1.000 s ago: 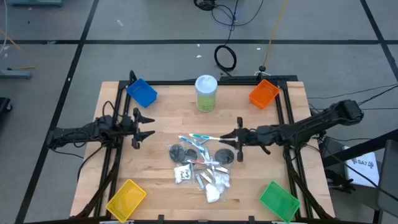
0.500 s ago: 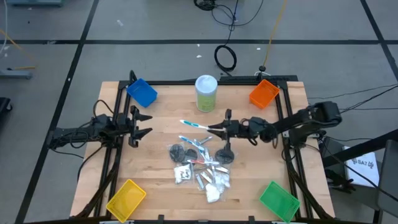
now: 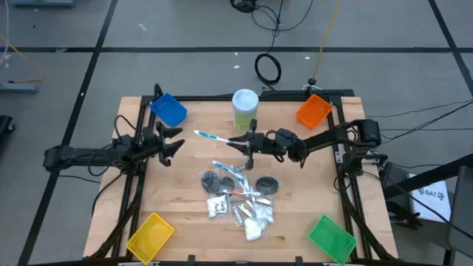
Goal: Pick & Place Travel size toiletries
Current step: Put the blue toothbrush into the blue bin
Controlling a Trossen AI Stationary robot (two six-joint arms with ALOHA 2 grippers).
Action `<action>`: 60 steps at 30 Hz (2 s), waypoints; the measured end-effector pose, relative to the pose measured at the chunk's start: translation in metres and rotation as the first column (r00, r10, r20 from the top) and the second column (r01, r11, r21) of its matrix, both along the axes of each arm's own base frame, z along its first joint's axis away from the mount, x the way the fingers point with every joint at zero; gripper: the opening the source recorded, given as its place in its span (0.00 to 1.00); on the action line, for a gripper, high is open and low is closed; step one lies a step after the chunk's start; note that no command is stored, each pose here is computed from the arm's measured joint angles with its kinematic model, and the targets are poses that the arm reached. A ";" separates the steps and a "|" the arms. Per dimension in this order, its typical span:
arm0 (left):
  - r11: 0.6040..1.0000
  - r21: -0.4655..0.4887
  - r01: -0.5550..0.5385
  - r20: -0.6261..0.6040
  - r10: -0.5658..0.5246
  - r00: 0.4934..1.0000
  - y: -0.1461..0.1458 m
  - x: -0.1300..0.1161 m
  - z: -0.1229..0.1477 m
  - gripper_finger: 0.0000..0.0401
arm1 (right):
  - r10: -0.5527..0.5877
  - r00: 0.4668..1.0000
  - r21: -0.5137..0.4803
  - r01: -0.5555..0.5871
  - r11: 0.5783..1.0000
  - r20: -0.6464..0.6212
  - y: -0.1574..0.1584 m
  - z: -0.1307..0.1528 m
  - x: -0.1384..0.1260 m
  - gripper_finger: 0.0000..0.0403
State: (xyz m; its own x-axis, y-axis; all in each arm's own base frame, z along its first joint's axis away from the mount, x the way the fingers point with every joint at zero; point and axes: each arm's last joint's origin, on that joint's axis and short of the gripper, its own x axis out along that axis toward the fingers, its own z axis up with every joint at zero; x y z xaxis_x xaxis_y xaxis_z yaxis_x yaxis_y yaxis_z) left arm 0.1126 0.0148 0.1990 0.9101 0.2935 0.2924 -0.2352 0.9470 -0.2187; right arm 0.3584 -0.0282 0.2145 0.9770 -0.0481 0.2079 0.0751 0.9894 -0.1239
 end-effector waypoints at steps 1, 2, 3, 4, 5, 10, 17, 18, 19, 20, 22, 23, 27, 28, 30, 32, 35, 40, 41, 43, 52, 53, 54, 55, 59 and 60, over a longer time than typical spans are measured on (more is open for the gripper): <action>1.000 0.018 -0.001 0.028 0.001 1.000 0.000 0.002 0.003 0.63 | -0.004 1.000 -0.003 0.004 1.000 0.006 -0.002 0.001 0.002 0.09; 0.999 0.049 -0.003 0.041 0.001 0.999 0.000 0.004 0.006 0.63 | -0.009 1.000 -0.008 0.010 1.000 0.010 -0.003 0.002 0.004 0.09; 0.996 0.091 -0.004 0.037 0.001 0.999 0.000 0.007 0.007 0.63 | -0.015 1.000 -0.017 0.015 1.000 0.013 -0.005 0.004 0.005 0.09; 0.991 0.134 0.000 0.027 -0.004 1.000 -0.001 0.011 0.009 0.63 | -0.022 1.000 -0.026 0.022 0.999 0.020 -0.006 0.006 0.006 0.09; 0.984 0.177 0.004 0.021 -0.008 1.000 -0.001 0.014 0.011 0.63 | -0.028 0.999 -0.033 0.029 0.999 0.026 -0.007 0.007 0.007 0.09; 0.960 0.281 -0.010 0.050 -0.004 0.999 0.000 0.032 0.027 0.63 | -0.045 0.997 -0.049 0.048 0.998 0.057 -0.013 0.014 0.008 0.09; 0.957 0.288 0.031 0.019 -0.038 0.999 0.001 0.067 0.050 0.63 | -0.052 0.994 -0.062 0.058 0.996 0.093 -0.015 0.023 0.011 0.09; 0.955 0.292 0.046 0.011 -0.051 0.999 0.001 0.073 0.052 0.63 | -0.052 0.994 -0.067 0.059 0.996 0.097 -0.015 0.024 0.012 0.09; 0.954 0.295 0.055 0.005 -0.059 0.998 0.001 0.078 0.054 0.63 | -0.054 0.993 -0.073 0.061 0.995 0.101 -0.015 0.025 0.012 0.09; 0.952 0.300 0.060 -0.001 -0.062 0.998 0.002 0.084 0.057 0.63 | -0.055 0.993 -0.080 0.063 0.995 0.104 -0.015 0.026 0.012 0.09; 0.946 0.316 0.068 -0.013 -0.068 0.998 0.002 0.094 0.060 0.63 | -0.055 0.993 -0.086 0.064 0.994 0.104 -0.014 0.026 0.013 0.09; 0.943 0.325 0.070 -0.019 -0.068 0.998 0.002 0.098 0.062 0.63 | -0.055 0.993 -0.086 0.064 0.994 0.104 -0.014 0.026 0.013 0.09; 0.929 0.361 0.079 -0.026 -0.075 0.997 0.003 0.109 0.067 0.63 | -0.052 0.992 -0.088 0.062 0.994 0.111 -0.014 0.027 0.013 0.09; 0.926 0.370 0.077 -0.028 -0.072 0.997 0.003 0.111 0.068 0.63 | -0.052 0.993 -0.088 0.061 0.994 0.107 -0.014 0.027 0.013 0.09; 0.921 0.384 0.064 -0.029 -0.057 0.998 0.004 0.113 0.069 0.63 | -0.052 0.993 -0.087 0.062 0.994 0.106 -0.014 0.027 0.013 0.09; 0.920 0.389 0.048 -0.023 -0.043 0.999 0.005 0.113 0.072 0.63 | -0.055 0.993 -0.087 0.064 0.994 0.106 -0.014 0.027 0.013 0.09; 0.926 0.377 0.006 -0.017 0.001 1.000 0.008 0.113 0.073 0.63 | -0.055 0.994 -0.086 0.063 0.994 0.097 -0.014 0.026 0.013 0.09; 0.930 0.366 -0.025 -0.019 0.035 0.999 0.013 0.113 0.072 0.59 | -0.053 0.995 -0.086 0.060 0.994 0.086 -0.014 0.025 0.013 0.09; 0.930 0.366 -0.027 -0.022 0.038 0.999 0.014 0.113 0.072 0.55 | -0.053 0.995 -0.086 0.060 0.994 0.086 -0.014 0.025 0.013 0.09; 0.931 0.365 -0.027 -0.035 0.042 0.999 0.015 0.113 0.071 0.46 | -0.052 0.995 -0.085 0.059 0.995 0.080 -0.014 0.024 0.014 0.09; 0.932 0.362 -0.036 -0.099 0.077 0.992 0.015 0.110 0.069 0.07 | -0.068 0.997 -0.088 0.070 0.994 0.027 -0.015 0.019 0.015 0.13; 0.928 0.366 -0.065 -0.109 0.112 0.988 0.016 0.108 0.070 0.08 | -0.086 0.996 -0.079 0.088 0.993 0.029 -0.016 0.020 0.015 0.17; 0.920 0.377 -0.113 -0.114 0.167 0.979 0.017 0.105 0.072 0.08 | -0.114 0.993 -0.062 0.116 0.991 0.029 -0.017 0.020 0.015 0.21; 0.906 0.383 -0.182 -0.105 0.239 0.965 0.019 0.099 0.076 0.07 | -0.150 0.988 -0.047 0.151 0.987 0.025 -0.018 0.020 0.014 0.26; 0.842 0.391 -0.372 -0.166 0.462 0.871 0.023 0.078 0.085 0.02 | -0.269 0.962 -0.028 0.267 0.963 -0.051 -0.020 0.013 0.015 0.41; 0.826 0.385 -0.412 -0.192 0.508 0.840 0.024 0.073 0.085 0.02 | -0.278 0.958 -0.029 0.277 0.960 -0.068 -0.020 0.012 0.014 0.45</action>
State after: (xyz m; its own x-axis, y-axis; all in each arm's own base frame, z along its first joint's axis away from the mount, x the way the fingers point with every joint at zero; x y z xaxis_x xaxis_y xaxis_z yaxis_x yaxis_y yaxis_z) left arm 0.1854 0.0390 0.2838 0.7470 0.6333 0.2023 -0.6648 0.7164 0.2117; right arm 0.3728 -0.0485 0.2269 0.9380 -0.3162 0.1421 0.3368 0.9283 -0.1575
